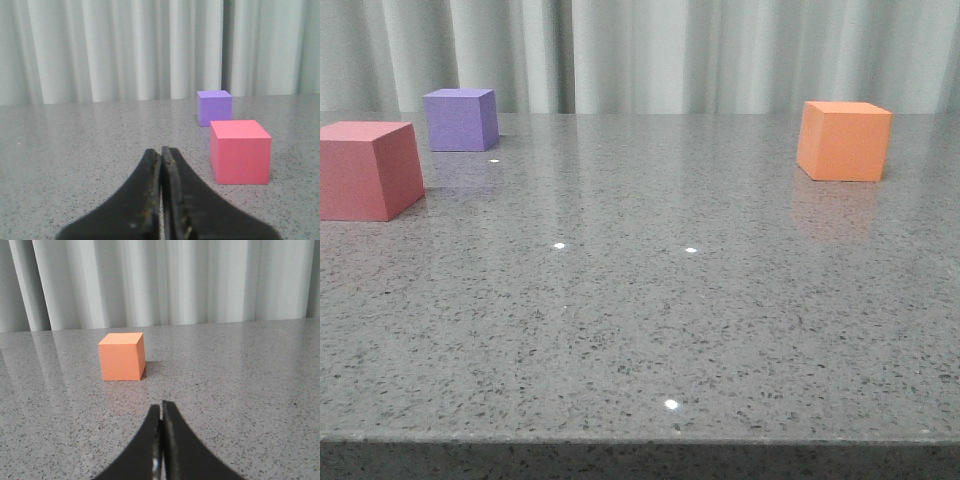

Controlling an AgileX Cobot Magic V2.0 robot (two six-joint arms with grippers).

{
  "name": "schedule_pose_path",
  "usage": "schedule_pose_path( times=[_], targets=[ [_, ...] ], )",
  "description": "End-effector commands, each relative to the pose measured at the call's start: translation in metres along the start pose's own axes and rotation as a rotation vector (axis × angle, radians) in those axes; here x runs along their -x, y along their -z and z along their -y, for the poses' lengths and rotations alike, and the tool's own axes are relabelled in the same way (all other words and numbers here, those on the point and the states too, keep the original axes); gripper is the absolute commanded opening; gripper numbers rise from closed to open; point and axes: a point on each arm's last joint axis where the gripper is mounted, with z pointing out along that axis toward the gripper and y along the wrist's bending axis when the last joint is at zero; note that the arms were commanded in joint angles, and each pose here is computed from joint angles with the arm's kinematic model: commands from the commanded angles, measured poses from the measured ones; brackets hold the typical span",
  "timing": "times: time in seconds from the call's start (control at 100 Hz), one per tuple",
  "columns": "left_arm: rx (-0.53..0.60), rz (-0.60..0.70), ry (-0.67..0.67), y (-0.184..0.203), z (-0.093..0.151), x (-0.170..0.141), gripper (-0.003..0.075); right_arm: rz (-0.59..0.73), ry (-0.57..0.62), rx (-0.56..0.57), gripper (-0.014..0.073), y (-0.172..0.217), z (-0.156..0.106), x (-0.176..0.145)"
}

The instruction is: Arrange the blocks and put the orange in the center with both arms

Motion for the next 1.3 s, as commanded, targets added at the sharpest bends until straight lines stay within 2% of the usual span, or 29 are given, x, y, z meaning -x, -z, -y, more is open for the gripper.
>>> schedule_pose_path(
  times=[0.0, 0.34, 0.58, 0.93, 1.13, 1.29],
  targets=[
    [-0.002, 0.069, 0.003, 0.002, 0.0, -0.005, -0.0019, 0.122, 0.013, 0.012, -0.0066, 0.003, -0.002, 0.015],
    [-0.002, 0.069, 0.003, 0.002, 0.0, -0.005, -0.0019, 0.187, 0.013, 0.022, -0.0066, 0.004, -0.003, 0.025],
    [-0.002, 0.069, 0.003, 0.002, 0.0, -0.005, -0.0019, 0.175, 0.012, 0.009, -0.0066, 0.009, -0.005, 0.066],
    [-0.002, 0.069, 0.003, 0.002, 0.0, -0.005, -0.0019, -0.077, 0.006, -0.036, -0.0066, -0.019, -0.009, 0.138],
    [-0.002, 0.069, 0.003, 0.002, 0.0, -0.005, -0.0019, -0.339, -0.028, -0.063, -0.0066, -0.051, -0.012, 0.165],
    [-0.002, 0.069, 0.003, 0.002, 0.0, -0.005, -0.0019, -0.531, -0.057, -0.074, -0.0066, -0.081, -0.014, 0.173]
  ],
)
